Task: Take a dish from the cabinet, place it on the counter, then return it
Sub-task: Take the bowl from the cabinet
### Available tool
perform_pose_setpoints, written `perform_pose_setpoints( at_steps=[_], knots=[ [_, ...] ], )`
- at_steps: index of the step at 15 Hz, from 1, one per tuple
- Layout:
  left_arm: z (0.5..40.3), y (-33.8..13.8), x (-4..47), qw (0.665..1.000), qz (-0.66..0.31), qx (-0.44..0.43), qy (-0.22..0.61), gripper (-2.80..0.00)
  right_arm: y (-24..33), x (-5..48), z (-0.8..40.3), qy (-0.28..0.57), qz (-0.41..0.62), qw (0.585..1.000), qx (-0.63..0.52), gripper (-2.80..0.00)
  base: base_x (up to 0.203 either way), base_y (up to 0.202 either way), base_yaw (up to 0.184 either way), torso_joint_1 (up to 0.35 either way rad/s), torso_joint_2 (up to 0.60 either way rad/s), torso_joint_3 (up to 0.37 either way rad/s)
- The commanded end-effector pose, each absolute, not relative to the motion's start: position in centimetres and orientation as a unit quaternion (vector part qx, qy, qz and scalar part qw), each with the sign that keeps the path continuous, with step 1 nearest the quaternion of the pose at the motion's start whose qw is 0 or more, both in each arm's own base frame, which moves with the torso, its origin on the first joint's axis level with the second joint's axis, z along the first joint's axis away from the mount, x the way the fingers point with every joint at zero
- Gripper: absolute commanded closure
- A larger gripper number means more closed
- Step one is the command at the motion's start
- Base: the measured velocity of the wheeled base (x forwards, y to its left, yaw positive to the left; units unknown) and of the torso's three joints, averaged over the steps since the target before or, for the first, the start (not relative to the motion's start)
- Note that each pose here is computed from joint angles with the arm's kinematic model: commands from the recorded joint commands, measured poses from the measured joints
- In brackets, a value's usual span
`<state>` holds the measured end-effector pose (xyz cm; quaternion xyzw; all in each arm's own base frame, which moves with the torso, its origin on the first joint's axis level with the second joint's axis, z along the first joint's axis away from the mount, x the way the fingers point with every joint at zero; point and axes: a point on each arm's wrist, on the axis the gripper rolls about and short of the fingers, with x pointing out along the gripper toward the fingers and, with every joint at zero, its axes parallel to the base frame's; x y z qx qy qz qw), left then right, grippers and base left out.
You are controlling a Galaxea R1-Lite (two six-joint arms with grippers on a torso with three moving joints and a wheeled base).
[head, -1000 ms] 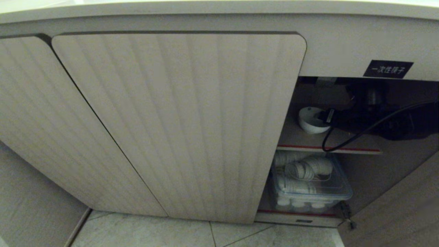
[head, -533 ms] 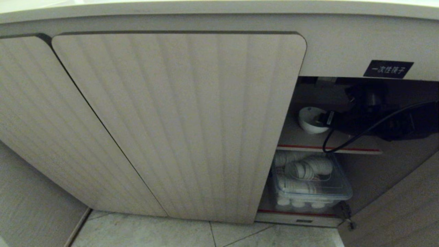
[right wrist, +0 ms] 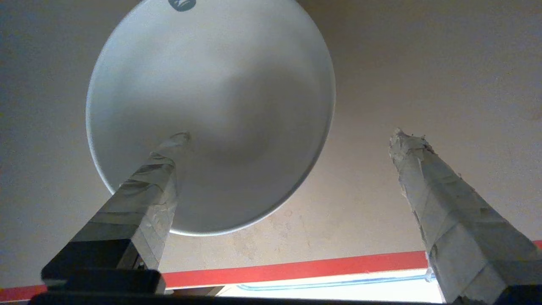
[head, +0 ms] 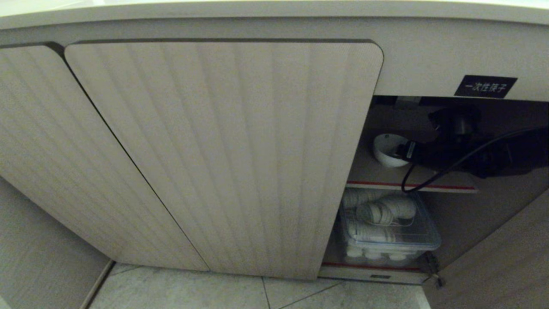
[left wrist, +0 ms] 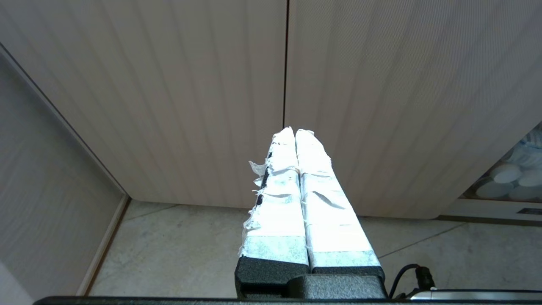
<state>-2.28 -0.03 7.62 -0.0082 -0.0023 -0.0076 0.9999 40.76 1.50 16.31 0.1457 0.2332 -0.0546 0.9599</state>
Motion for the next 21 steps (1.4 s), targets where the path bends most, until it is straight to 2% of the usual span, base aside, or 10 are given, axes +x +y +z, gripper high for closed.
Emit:
perform_pose_setpoints(
  at_steps=[1, 21],
  knots=[
    [7.6, 0.0, -2.3, 1.000, -0.007, -0.008, -0.003, 0.00, 1.5, 40.9, 16.0, 0.236, -0.055, 0.959, 0.146, -2.80, 0.000, 0.000, 0.000, 0.000, 0.00, 0.000],
    [7.6, 0.0, -2.3, 1.000, -0.008, -0.008, -0.003, 0.00, 1.6, 41.2, 17.2, 0.236, -0.048, 0.959, 0.149, -2.80, 0.000, 0.000, 0.000, 0.000, 0.00, 0.000]
  ],
)
